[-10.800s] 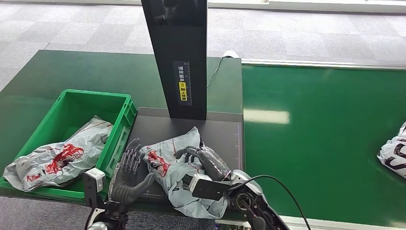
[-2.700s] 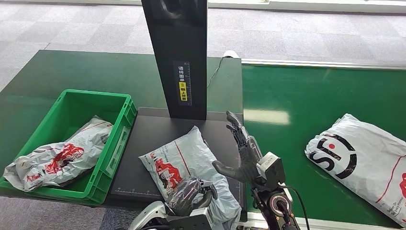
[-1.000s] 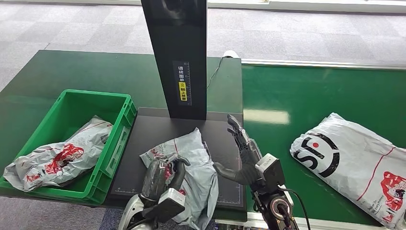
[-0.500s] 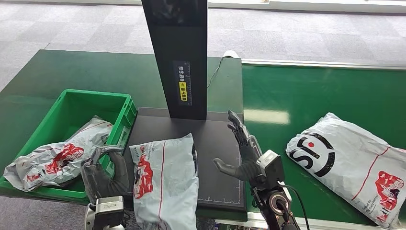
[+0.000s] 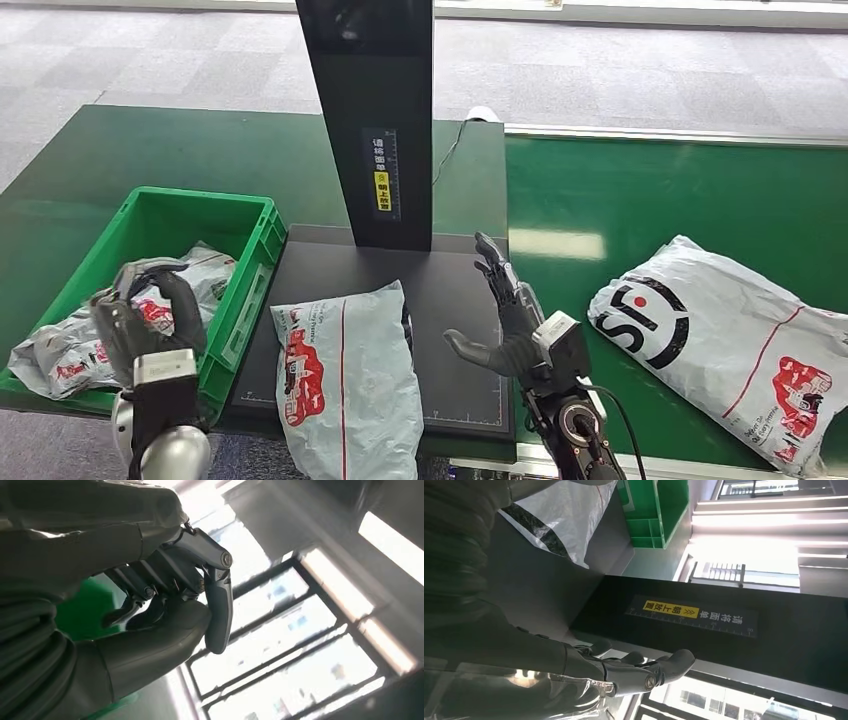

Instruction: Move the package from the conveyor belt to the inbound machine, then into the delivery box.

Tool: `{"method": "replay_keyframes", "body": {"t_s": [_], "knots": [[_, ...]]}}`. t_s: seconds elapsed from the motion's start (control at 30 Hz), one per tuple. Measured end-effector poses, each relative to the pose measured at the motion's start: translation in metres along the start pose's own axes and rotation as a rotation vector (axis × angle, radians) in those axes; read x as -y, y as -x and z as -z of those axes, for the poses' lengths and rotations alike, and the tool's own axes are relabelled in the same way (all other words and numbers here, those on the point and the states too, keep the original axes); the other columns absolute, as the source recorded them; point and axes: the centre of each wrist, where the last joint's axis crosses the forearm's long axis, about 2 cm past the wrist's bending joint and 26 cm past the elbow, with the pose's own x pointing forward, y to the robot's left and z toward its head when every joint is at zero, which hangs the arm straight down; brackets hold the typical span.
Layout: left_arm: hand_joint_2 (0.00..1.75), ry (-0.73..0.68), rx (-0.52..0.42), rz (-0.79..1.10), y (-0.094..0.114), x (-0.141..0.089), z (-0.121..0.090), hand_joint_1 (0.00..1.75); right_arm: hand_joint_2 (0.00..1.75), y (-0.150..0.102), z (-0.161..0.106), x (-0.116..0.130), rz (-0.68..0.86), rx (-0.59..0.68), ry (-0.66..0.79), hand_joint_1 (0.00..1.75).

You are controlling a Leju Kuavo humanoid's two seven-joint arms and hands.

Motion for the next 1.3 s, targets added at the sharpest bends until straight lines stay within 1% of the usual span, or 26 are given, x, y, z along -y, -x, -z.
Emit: {"method": "replay_keyframes", "body": {"t_s": [0.03,0.07,0.17,0.23,0.33,0.43,0.57,0.7,1.2,1.3], "knots": [[1.75,0.09,-0.021,0.0,0.002,0.001,0.001,0.09,1.75,0.0,-0.001,0.001,-0.003,-0.002,0.0,0.0],[1.75,0.179,-0.025,0.012,0.005,0.003,0.001,0.0,1.75,0.0,-0.001,0.002,-0.005,-0.005,-0.002,0.0],[1.75,0.422,0.002,0.073,0.011,0.01,-0.007,0.0,1.75,0.001,-0.003,0.004,-0.012,-0.01,-0.014,0.0],[1.75,0.538,0.021,0.079,0.016,0.012,-0.013,0.0,1.75,0.001,-0.004,0.006,-0.014,-0.012,-0.019,0.0],[1.75,0.662,0.036,0.052,0.023,0.011,-0.02,0.0,1.75,0.001,-0.006,0.009,-0.019,-0.015,-0.026,0.0],[1.75,0.743,0.031,0.062,0.033,0.004,-0.024,0.0,1.75,0.001,-0.008,0.012,-0.023,-0.02,-0.023,0.0],[1.75,0.806,0.008,0.111,0.043,-0.005,-0.028,0.0,1.75,0.001,-0.014,0.013,-0.023,-0.029,-0.016,0.0],[1.75,0.846,-0.009,0.167,0.047,-0.01,-0.03,0.0,1.75,0.001,-0.017,0.013,-0.024,-0.033,-0.018,0.0],[1.75,0.87,-0.018,0.207,0.05,-0.013,-0.031,0.0,1.75,0.0,-0.017,0.013,-0.027,-0.031,-0.019,0.0],[1.75,0.912,-0.035,0.254,0.051,-0.012,-0.033,0.0,1.75,0.0,-0.017,0.013,-0.028,-0.034,-0.021,0.0]]}}
